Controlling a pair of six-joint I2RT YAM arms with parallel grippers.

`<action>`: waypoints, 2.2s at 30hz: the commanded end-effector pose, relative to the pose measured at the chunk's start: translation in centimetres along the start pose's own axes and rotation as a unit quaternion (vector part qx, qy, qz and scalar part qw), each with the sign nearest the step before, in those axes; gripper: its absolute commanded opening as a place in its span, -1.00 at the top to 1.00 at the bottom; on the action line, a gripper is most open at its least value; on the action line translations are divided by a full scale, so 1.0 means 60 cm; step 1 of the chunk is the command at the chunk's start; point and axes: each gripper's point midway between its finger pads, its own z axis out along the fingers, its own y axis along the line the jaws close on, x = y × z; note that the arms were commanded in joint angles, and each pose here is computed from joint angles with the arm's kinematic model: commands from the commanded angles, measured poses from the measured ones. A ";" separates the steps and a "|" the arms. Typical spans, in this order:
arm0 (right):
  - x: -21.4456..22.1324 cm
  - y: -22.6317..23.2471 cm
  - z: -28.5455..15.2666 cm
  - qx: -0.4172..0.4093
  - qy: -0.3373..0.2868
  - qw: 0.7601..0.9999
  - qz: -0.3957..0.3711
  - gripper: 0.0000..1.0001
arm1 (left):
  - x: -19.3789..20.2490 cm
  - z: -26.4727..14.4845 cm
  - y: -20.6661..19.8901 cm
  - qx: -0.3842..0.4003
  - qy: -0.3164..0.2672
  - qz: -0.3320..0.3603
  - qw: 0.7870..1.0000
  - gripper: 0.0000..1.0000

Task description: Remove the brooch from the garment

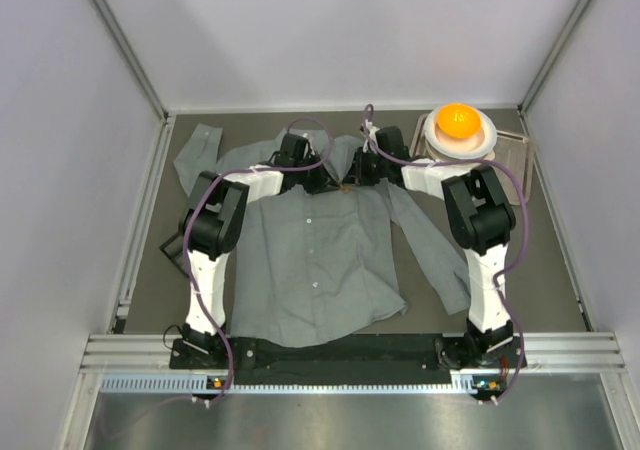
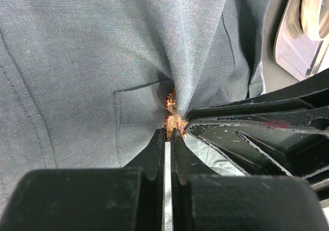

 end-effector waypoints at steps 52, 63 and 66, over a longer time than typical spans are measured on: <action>-0.100 0.054 -0.061 -0.037 -0.124 0.991 -0.046 0.02 | -0.023 -0.014 0.017 -0.074 0.004 -0.030 0.997 1.00; -0.098 0.041 -0.077 -0.043 -0.138 0.989 -0.027 -0.04 | -0.041 -0.011 0.016 -0.096 -0.035 -0.096 0.990 1.00; -0.099 0.038 -0.079 -0.044 -0.141 0.989 -0.024 -0.04 | -0.050 -0.010 0.021 -0.112 -0.043 -0.113 0.986 1.00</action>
